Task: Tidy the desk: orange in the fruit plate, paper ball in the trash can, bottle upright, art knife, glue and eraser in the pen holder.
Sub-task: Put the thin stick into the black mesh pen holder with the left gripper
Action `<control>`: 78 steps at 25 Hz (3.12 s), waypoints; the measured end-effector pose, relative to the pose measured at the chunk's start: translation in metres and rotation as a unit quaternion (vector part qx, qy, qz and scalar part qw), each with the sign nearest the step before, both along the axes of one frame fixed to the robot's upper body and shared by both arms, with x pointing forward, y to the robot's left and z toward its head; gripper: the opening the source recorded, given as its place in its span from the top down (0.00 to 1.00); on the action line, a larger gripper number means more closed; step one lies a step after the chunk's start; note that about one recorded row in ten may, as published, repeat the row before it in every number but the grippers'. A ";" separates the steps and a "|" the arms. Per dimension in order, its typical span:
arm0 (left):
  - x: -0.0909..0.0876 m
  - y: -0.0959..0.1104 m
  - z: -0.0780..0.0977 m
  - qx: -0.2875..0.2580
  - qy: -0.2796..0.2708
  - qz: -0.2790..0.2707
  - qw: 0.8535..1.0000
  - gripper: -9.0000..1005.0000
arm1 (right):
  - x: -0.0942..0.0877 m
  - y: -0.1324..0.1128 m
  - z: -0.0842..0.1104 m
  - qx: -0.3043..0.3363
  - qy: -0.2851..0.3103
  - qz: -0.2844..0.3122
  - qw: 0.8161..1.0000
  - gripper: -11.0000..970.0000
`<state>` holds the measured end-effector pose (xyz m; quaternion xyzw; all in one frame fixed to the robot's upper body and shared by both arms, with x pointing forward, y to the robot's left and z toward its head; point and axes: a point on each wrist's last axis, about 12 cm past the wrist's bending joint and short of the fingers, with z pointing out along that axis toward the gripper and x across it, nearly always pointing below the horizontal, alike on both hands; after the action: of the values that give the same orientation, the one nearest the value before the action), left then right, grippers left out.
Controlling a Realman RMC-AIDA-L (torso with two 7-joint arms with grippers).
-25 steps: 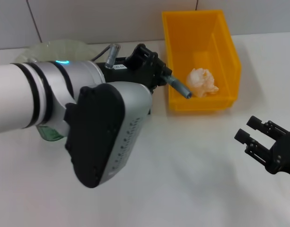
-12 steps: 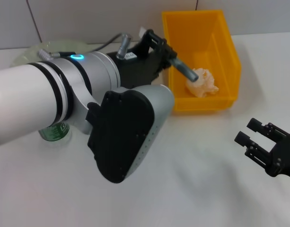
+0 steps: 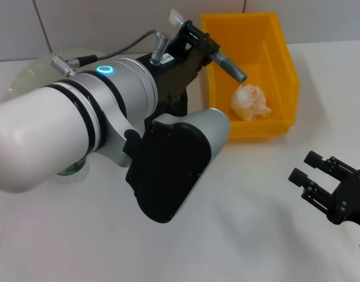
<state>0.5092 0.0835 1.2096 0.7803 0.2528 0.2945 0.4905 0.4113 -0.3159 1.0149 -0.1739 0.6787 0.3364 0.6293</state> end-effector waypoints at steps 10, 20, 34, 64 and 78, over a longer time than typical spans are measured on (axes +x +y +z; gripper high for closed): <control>0.005 -0.004 -0.003 0.010 -0.046 -0.016 0.999 0.87 | -0.002 0.002 -0.001 -0.001 0.000 0.000 1.000 0.38; 0.021 -0.005 -0.017 0.050 -0.120 -0.034 0.991 0.86 | -0.002 0.002 -0.002 -0.001 0.000 0.000 1.000 0.38; 0.037 0.001 -0.037 0.093 -0.183 -0.038 0.978 0.86 | -0.002 0.003 -0.002 0.000 0.001 0.001 1.000 0.38; 0.045 0.021 -0.080 0.158 -0.314 -0.038 0.935 0.85 | -0.009 0.013 -0.004 -0.012 -0.013 0.028 0.999 0.37; 0.047 0.019 -0.098 0.218 -0.360 -0.025 0.907 0.85 | -0.006 0.013 -0.003 -0.015 -0.017 0.033 0.999 0.37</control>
<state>0.5561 0.1025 1.1115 0.7149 -0.0307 0.5909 0.3725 0.4057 -0.3033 1.0123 -0.2112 0.6670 0.3437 0.6264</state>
